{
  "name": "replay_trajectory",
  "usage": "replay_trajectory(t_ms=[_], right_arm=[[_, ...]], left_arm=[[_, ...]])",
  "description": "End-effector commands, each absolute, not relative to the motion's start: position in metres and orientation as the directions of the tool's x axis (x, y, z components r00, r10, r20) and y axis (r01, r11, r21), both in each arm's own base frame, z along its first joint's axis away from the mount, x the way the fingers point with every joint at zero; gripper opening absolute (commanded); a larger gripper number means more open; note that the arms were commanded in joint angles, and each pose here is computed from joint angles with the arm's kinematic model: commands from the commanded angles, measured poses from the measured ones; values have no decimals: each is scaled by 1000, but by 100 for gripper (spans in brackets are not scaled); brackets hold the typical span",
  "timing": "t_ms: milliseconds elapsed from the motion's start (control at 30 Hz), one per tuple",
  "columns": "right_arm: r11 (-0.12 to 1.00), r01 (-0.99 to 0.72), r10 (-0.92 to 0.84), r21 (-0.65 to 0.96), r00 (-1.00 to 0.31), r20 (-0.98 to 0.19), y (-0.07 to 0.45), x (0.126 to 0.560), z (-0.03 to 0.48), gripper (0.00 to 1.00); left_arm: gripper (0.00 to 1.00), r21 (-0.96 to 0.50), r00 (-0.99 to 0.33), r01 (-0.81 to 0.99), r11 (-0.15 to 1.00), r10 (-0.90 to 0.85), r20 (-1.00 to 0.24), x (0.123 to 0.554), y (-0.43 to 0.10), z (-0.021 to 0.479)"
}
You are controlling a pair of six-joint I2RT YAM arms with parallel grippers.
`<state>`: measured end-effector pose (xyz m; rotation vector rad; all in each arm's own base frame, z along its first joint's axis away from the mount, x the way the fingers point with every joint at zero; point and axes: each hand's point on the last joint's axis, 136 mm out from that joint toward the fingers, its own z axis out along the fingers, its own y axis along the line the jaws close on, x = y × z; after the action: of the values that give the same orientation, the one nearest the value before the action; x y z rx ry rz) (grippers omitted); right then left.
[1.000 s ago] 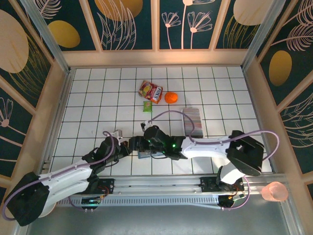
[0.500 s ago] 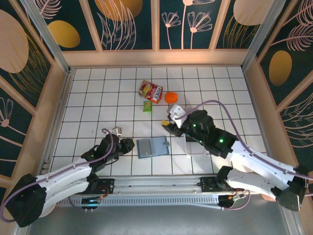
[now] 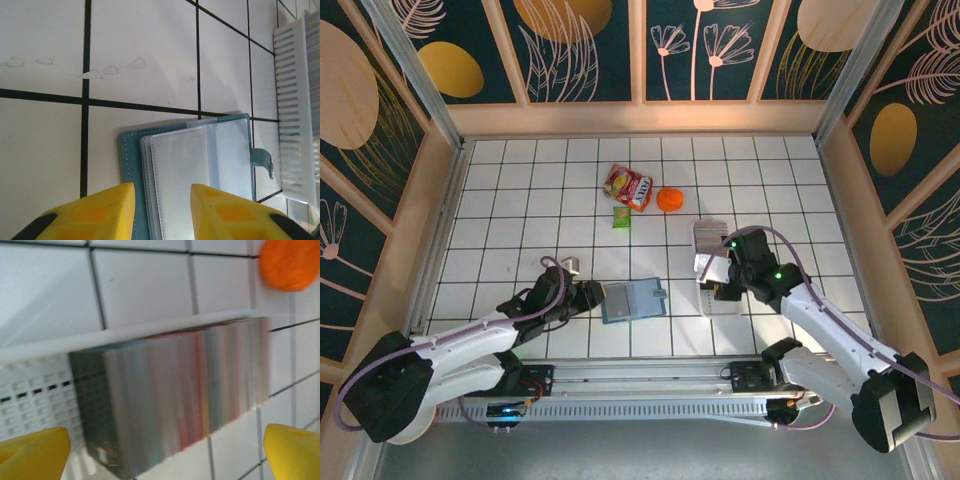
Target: Put the credit cards into the card holder
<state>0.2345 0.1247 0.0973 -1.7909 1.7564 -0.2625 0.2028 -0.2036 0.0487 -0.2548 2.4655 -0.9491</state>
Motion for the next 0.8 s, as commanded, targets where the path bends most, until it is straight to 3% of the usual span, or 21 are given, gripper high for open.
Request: replay_trajectory(t_ms=[0, 233, 767], right_arm=[[-26, -813, -955, -581, 192, -225, 127, 238, 93, 99], [-65, -769, -968, -636, 202, -146, 132, 259, 79, 97], [-128, -787, -966, -604, 237, -105, 141, 261, 80, 51]], left_arm=[[38, -691, -878, 63, 720, -289, -381, 203, -218, 59], [37, -689, -895, 74, 721, -257, -365, 203, -224, 53], [33, -666, -903, 63, 743, -242, -355, 207, -227, 49]])
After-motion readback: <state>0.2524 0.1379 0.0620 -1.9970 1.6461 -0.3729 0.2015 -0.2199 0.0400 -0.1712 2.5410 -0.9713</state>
